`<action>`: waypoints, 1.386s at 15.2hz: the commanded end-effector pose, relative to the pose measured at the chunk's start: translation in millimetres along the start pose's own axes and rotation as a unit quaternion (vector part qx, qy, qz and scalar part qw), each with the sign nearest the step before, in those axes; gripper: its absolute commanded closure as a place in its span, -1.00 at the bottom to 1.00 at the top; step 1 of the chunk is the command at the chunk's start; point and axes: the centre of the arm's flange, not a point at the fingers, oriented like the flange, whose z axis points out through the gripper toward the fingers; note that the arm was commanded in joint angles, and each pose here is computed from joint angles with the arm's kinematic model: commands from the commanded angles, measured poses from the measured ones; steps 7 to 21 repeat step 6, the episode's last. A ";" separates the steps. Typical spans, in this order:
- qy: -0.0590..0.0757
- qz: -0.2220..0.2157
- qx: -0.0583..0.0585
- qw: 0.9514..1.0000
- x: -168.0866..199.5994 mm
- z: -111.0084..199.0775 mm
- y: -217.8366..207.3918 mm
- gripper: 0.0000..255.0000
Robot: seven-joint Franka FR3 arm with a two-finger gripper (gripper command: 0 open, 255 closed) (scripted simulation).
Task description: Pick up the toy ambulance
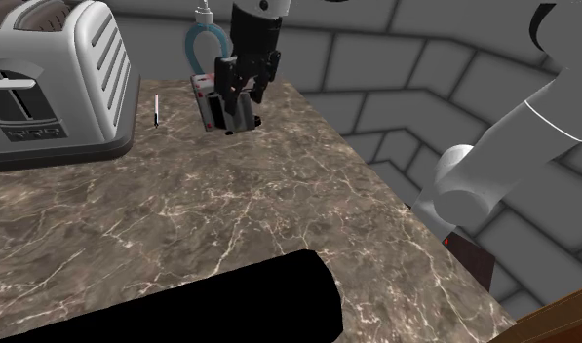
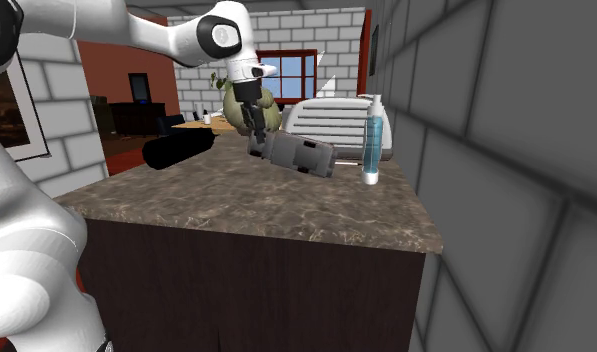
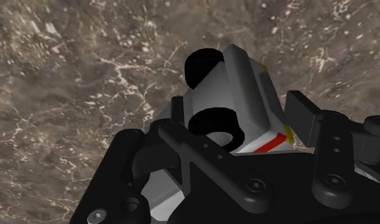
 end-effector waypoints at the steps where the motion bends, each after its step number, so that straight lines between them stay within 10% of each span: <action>1: 0.001 0.000 0.000 1.000 0.9 -11.3 -0.5 1.00; 21: 0.001 0.000 0.000 1.000 3.4 -27.7 -0.6 1.00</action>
